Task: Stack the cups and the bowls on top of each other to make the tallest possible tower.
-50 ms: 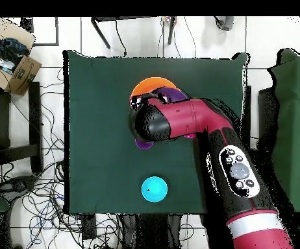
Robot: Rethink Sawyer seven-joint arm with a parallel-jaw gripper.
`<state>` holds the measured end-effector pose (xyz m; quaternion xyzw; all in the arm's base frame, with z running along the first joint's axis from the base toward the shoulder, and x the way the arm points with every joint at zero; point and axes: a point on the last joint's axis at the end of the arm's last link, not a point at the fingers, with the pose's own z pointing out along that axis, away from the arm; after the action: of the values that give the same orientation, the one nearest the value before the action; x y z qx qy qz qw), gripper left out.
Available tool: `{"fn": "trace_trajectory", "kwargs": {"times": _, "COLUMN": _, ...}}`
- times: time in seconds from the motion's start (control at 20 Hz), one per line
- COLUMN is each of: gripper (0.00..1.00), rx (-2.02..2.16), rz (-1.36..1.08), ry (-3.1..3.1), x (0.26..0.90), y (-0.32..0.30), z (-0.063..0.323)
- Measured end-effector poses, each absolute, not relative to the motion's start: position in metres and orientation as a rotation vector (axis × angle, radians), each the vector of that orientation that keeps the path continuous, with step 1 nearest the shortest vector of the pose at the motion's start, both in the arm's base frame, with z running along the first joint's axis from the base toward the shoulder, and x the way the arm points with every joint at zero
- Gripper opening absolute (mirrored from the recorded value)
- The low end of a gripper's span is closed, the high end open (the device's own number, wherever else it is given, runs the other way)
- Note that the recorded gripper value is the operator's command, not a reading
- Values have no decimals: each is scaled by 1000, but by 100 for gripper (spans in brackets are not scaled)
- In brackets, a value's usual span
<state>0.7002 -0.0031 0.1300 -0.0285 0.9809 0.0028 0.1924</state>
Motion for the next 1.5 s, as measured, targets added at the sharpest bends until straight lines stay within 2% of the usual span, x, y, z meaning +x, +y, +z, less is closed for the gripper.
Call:
{"fn": "trace_trajectory", "kwargs": {"times": 0.8, "gripper": 100, "rx": -61, "rz": -54, "ry": 2740, "x": 717, "y": -13, "z": 121}}
{"fn": "trace_trajectory", "kwargs": {"times": 1.5, "gripper": 100, "rx": -54, "rz": -13, "ry": 2754, "x": 719, "y": 6, "z": 114}}
